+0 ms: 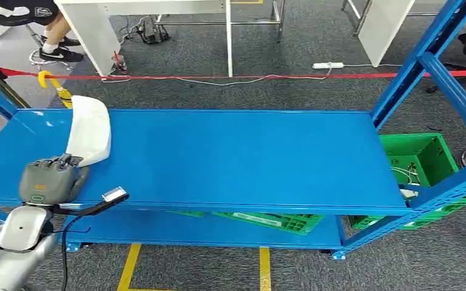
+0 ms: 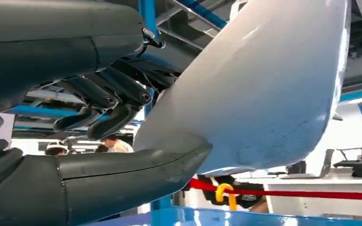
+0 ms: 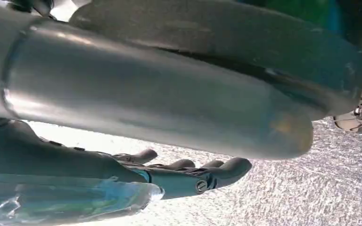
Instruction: Take the parts from the cabinet and place them on the table.
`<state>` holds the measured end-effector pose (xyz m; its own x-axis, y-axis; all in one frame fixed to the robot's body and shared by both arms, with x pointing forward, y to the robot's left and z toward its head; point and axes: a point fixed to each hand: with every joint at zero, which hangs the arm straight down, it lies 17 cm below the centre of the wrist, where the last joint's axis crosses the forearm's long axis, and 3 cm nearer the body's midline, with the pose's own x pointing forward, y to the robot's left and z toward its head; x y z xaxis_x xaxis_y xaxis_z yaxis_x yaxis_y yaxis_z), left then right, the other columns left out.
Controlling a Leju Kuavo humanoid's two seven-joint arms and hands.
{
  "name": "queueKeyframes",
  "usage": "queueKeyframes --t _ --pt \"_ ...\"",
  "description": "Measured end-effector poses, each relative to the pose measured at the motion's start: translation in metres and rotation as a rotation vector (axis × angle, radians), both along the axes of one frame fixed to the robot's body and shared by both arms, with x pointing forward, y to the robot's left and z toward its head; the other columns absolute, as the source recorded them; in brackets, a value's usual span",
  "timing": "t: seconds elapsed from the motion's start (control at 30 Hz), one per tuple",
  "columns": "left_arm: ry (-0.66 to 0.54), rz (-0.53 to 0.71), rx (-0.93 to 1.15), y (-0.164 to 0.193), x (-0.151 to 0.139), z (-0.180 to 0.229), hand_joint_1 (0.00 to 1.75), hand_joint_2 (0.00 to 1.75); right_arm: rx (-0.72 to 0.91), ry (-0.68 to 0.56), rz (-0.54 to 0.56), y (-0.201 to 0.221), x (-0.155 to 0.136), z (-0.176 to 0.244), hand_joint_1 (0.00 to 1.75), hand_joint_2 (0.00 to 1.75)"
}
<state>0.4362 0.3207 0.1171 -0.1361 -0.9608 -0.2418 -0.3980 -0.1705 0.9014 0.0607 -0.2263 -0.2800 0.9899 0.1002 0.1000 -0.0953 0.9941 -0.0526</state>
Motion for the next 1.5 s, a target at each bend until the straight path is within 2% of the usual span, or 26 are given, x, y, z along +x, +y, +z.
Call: queueKeyframes --t 1.5 --pt "-0.008 -0.054 0.042 -0.02 0.0 0.001 1.75 1.75 0.0 0.0 -0.004 0.0 0.0 0.0 0.0 0.0"
